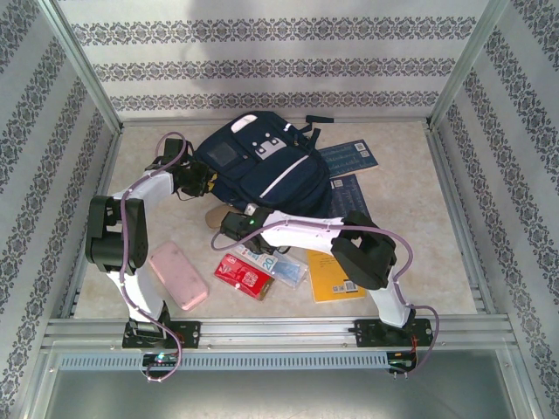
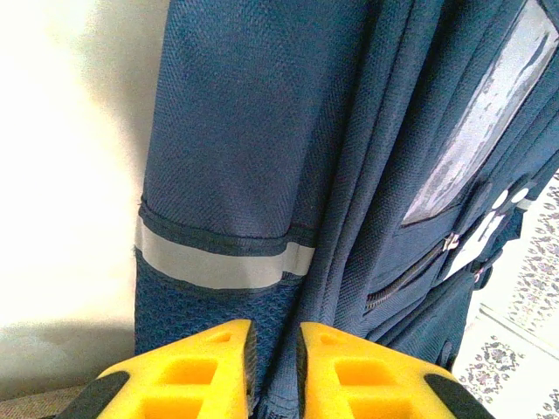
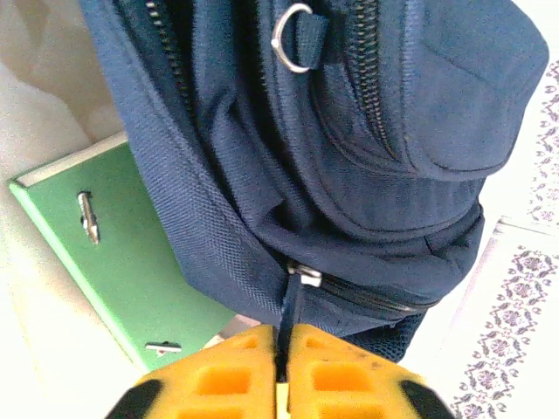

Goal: Pack the student bag
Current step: Unzip the student bag at the top-center of the table.

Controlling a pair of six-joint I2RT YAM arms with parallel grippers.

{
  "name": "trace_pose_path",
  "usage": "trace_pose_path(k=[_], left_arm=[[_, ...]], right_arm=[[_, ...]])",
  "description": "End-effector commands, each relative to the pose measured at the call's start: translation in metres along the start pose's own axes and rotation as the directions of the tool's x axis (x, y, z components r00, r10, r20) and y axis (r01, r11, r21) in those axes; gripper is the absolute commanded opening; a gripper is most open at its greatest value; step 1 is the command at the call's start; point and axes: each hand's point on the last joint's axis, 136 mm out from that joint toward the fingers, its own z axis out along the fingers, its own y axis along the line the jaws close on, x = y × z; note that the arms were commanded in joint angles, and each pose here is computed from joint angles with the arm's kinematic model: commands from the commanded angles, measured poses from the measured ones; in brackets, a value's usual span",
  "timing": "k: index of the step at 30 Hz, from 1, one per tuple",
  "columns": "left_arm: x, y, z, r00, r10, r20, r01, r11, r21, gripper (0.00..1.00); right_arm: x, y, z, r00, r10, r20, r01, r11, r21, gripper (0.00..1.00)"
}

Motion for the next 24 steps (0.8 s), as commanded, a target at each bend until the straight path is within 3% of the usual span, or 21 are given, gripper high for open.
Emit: trace_pose_path(k=[1, 6, 10, 13, 18, 20, 22, 24], left_arm=[[-0.005, 0.001, 0.001, 1.0, -0.015, 0.002, 0.015, 1.0, 0.013, 0.22], [-0.005, 0.002, 0.001, 1.0, -0.015, 0.0, 0.015, 1.0, 0.01, 0.22], [-0.006, 0.002, 0.0, 1.0, -0.014, 0.005, 0.014, 1.0, 0.011, 0.22], [-0.006, 0.003, 0.0, 1.0, -0.015, 0.007, 0.014, 1.0, 0.008, 0.22], [-0.006, 0.004, 0.001, 1.0, -0.019, 0.007, 0.019, 1.0, 0.006, 0.22], [-0.006, 0.004, 0.001, 1.0, -0.02, 0.008, 0.02, 1.0, 0.007, 0.22], [-0.006, 0.005, 0.001, 1.0, -0.021, 0.007, 0.021, 1.0, 0.007, 0.22], [-0.006, 0.003, 0.0, 1.0, -0.018, 0.008, 0.018, 1.0, 0.01, 0.22]], right_arm=[[-0.006, -0.016, -0.005, 0.997, 0.055, 0.045, -0.056, 0.998, 0.016, 0.04], [-0.009, -0.028, -0.015, 0.976, 0.195, 0.092, -0.189, 0.98, -0.068, 0.0], [-0.002, -0.035, -0.02, 0.908, 0.408, 0.095, -0.379, 0.897, -0.228, 0.0], [0.009, -0.041, -0.019, 0.795, 0.604, 0.053, -0.546, 0.752, -0.369, 0.0], [0.027, -0.04, -0.011, 0.523, 0.847, -0.097, -0.723, 0.381, -0.576, 0.0], [0.032, -0.035, -0.005, 0.448, 0.879, -0.162, -0.741, 0.264, -0.617, 0.0], [0.035, -0.034, 0.0, 0.409, 0.889, -0.206, -0.748, 0.198, -0.633, 0.0], [0.039, -0.036, 0.005, 0.396, 0.893, -0.214, -0.756, 0.185, -0.628, 0.0]])
